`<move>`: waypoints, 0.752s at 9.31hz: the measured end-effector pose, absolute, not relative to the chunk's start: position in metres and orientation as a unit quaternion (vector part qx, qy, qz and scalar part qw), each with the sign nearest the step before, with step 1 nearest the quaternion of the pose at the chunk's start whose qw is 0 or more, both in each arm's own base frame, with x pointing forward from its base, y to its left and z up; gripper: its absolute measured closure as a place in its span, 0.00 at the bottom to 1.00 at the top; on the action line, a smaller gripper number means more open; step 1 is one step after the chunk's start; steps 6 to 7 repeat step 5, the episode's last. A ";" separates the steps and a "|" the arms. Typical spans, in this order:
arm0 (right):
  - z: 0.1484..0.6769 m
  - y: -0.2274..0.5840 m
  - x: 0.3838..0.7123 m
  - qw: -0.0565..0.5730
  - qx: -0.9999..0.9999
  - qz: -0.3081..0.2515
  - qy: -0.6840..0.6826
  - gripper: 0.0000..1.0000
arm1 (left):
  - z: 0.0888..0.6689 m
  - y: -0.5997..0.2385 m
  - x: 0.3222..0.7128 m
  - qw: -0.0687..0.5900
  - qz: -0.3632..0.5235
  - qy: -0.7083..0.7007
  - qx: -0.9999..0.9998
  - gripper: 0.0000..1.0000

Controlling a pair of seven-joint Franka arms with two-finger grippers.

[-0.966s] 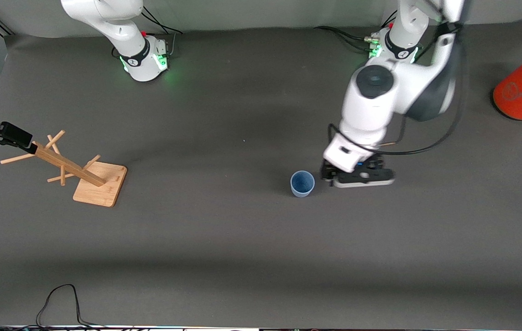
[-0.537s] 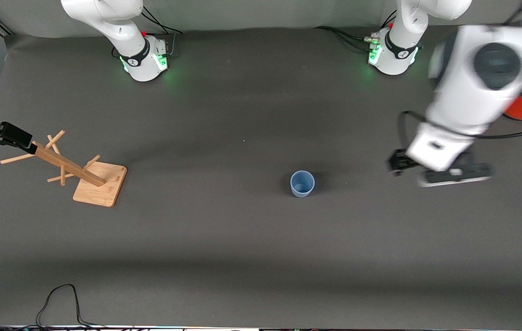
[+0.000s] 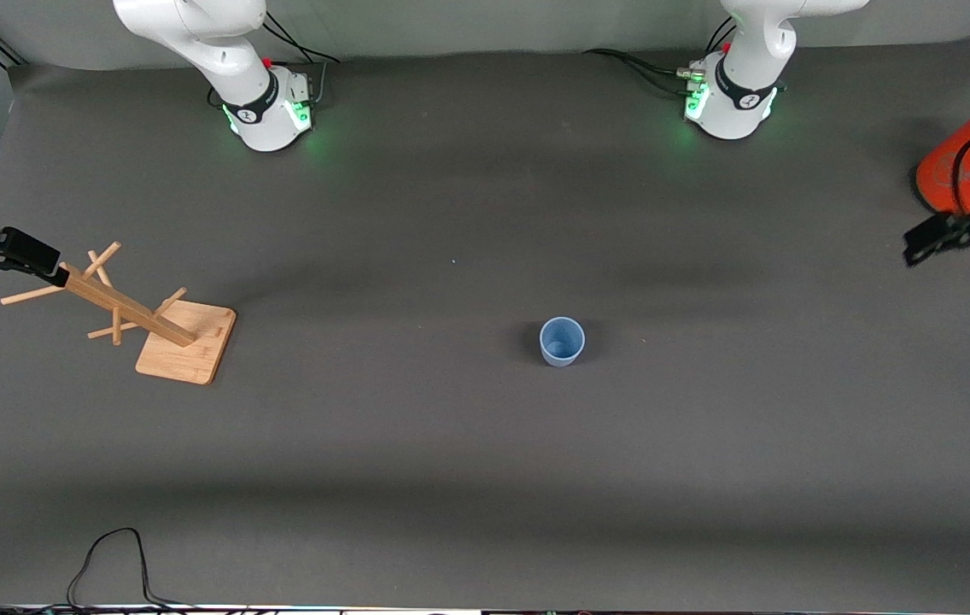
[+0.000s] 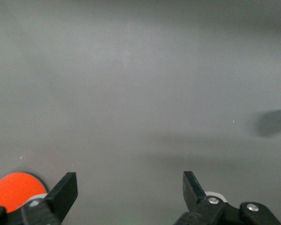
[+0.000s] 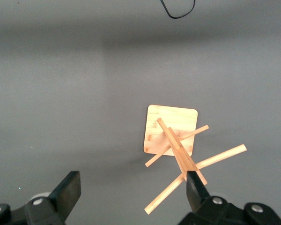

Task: Rotate and upright cup with both arms

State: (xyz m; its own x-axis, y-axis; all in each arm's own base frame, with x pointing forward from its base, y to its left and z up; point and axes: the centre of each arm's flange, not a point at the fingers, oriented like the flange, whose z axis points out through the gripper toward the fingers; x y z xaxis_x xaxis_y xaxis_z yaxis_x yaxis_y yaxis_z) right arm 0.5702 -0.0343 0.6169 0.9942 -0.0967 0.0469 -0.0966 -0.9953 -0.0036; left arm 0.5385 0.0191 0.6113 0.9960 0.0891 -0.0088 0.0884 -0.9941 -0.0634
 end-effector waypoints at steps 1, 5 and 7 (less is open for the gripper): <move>0.617 -0.035 0.570 0.001 -0.998 -0.024 0.049 0.00 | 0.622 0.007 0.531 0.032 0.005 -0.046 -0.998 0.00; 0.617 -0.039 0.570 0.000 -0.998 -0.024 0.053 0.00 | 0.636 -0.005 0.534 0.030 0.001 -0.054 -0.998 0.00; 0.617 -0.039 0.570 0.000 -0.998 -0.024 0.053 0.00 | 0.636 -0.005 0.534 0.030 0.001 -0.054 -0.998 0.00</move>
